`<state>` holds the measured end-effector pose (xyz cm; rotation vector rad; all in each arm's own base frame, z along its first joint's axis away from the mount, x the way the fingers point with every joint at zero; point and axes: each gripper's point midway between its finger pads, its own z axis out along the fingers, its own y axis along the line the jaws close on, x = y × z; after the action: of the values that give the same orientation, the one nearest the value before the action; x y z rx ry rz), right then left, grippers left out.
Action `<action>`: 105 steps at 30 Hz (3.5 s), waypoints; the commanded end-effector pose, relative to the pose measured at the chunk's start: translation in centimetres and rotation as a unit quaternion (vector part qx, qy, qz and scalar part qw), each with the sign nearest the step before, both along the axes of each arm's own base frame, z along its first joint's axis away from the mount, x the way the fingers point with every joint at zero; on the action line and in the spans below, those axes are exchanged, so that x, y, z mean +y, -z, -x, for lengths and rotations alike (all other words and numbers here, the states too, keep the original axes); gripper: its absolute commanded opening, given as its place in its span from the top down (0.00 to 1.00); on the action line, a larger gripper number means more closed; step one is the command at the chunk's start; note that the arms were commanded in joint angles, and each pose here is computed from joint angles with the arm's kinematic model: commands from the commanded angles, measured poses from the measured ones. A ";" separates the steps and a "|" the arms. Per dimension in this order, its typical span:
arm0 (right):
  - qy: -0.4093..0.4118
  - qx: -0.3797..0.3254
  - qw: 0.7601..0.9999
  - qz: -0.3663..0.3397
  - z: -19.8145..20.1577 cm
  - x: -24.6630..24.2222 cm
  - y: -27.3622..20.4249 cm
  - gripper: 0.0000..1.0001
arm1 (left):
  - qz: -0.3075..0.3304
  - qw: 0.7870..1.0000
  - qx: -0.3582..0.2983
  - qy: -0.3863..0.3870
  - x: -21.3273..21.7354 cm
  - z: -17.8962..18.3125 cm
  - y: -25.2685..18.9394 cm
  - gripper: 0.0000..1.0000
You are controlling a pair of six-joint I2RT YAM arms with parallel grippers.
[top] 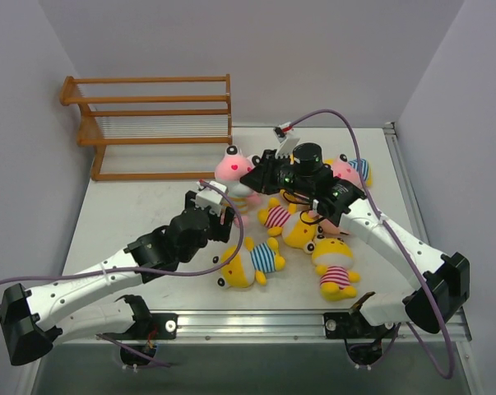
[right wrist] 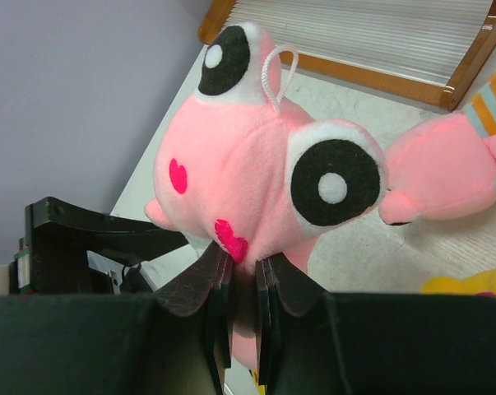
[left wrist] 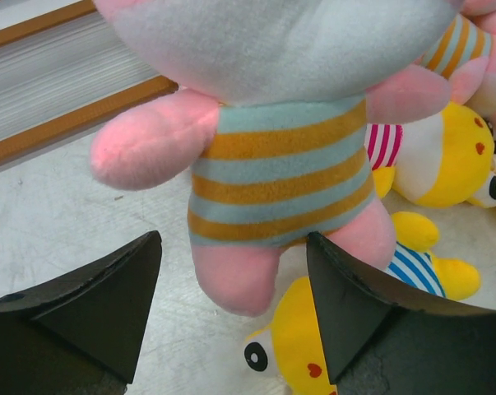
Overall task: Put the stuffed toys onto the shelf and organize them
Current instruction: Pass the stuffed toy from the right arm to the left, then place the stuffed toy onto shelf
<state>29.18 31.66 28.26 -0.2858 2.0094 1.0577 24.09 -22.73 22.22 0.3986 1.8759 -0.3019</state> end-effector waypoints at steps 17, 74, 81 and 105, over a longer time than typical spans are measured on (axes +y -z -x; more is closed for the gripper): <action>0.000 -0.024 0.999 -0.027 -0.4 1.2 -2.2 1.00 | 0.059 0.998 0.002 -0.001 -1.4 -0.3 -1.0 0.27; 0.037 -0.044 0.998 -0.023 -3.0 1.2 -2.9 0.00 | 0.116 0.980 0.100 -0.127 5.9 -4.4 3.0 0.97; 0.090 -0.108 0.990 0.022 -4.1 -3.2 -5.3 0.00 | 0.152 0.962 0.157 -0.161 10.0 -6.7 3.5 0.98; 0.163 -0.248 0.949 0.110 -2.6 -10.7 -8.8 0.00 | 0.173 0.887 0.301 -0.305 25.3 -14.4 7.9 0.98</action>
<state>31.70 22.14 35.42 -0.3140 1.7116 0.5525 36.63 0.73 12.64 -0.6627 2.3992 -0.3716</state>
